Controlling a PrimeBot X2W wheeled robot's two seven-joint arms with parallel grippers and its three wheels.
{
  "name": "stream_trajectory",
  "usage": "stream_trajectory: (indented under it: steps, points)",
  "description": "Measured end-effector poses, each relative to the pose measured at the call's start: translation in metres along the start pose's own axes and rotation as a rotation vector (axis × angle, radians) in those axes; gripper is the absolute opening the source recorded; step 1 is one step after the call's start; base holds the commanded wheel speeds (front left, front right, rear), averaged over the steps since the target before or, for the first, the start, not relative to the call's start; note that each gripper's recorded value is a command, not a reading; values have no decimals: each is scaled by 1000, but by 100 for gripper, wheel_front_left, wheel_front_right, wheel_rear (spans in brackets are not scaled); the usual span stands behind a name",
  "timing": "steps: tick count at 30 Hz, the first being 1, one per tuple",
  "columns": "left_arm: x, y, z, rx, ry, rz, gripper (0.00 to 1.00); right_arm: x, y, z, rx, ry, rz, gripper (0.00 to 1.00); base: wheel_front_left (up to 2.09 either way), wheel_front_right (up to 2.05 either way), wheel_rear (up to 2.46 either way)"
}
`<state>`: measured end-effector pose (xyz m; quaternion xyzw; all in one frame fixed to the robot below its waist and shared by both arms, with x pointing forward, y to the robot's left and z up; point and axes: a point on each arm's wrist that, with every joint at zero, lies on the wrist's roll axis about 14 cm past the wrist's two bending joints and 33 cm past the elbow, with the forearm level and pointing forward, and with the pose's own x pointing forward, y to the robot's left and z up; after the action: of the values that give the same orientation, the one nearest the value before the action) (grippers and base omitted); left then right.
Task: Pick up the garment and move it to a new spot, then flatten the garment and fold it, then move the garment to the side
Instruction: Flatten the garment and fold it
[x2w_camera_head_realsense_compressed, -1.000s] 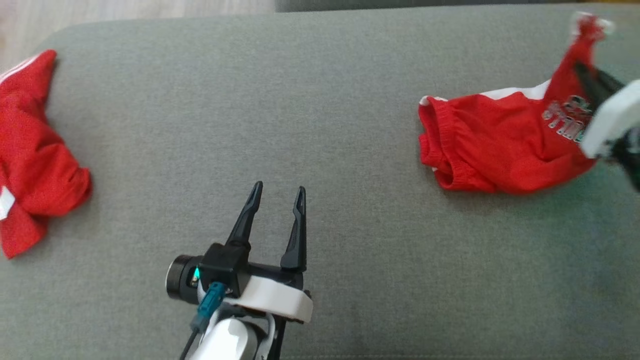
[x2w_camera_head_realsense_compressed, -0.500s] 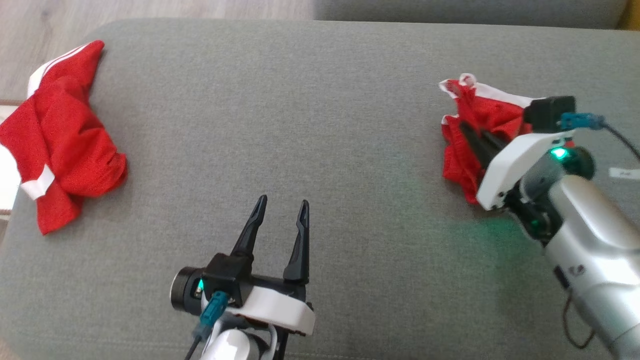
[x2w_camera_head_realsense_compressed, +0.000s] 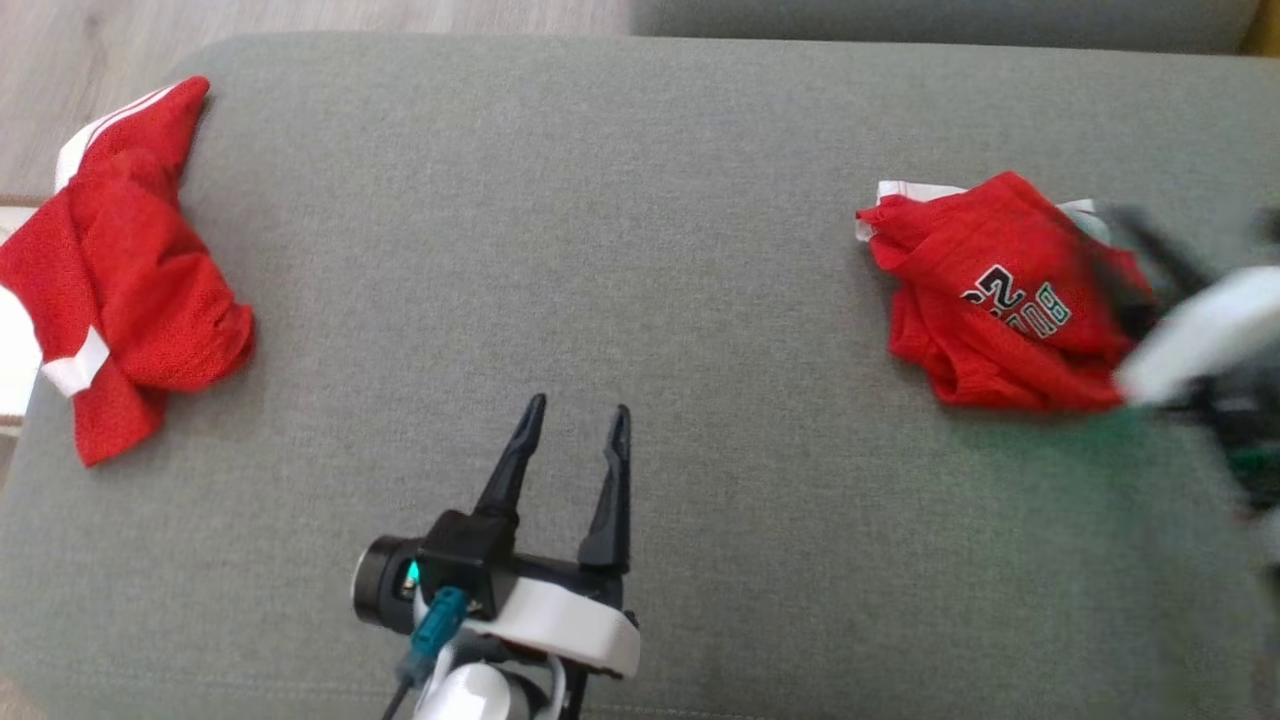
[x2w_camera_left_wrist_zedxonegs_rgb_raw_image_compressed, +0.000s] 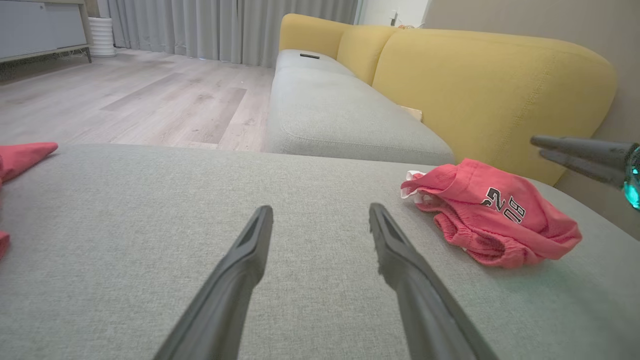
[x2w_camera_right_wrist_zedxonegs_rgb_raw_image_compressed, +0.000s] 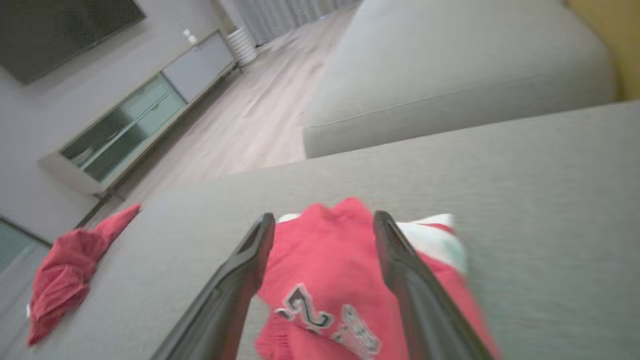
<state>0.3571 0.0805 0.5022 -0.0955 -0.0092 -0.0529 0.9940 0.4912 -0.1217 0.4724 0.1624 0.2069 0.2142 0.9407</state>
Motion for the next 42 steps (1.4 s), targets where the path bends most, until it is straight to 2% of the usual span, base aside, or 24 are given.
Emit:
stream_trajectory:
  steps: [1, 2, 6, 11, 16, 21, 25, 33, 36, 39, 42]
  points:
    - [0, -1, -1, -1, 2, -3, 100, -4, -16, 5, 45, -3, -31, 38, 0, 0, 0]
    - [0, -1, -2, 0, 5, -2, 100, -8, -28, 9, 93, -2, -54, 0, 0, 0, 0]
    - [3, 5, -5, 5, 15, 12, 100, -10, -63, 4, 269, 59, -109, 0, 0, 0, 0]
    - [4, 2, -13, 5, 40, 4, 100, -4, -70, -33, 393, 205, -114, 0, 0, 0, 0]
    - [10, 1, -10, 16, 31, -6, 100, -1, -88, -50, 391, 254, -171, 0, 0, 0, 0]
    - [11, -1, -13, 25, 38, -17, 100, -3, -91, -60, 403, 281, -189, 0, 0, 0, 0]
    - [10, -4, -14, 27, 39, -26, 100, 0, -71, -62, 425, 295, -130, 0, 0, 0, 0]
    - [10, -10, -10, 28, 26, -45, 100, -3, -25, -41, 372, 279, 32, 0, 0, 0, 0]
    - [10, -11, -8, 29, 21, -51, 100, -18, -11, -57, 348, 350, 73, 0, 0, 0, 0]
    - [10, -12, -6, 30, 13, -53, 100, -37, -7, -87, 327, 448, 77, 0, 0, 0, 0]
    - [9, -12, -3, 30, 6, -52, 100, -49, -3, -99, 335, 488, 85, 0, 0, 0, 0]
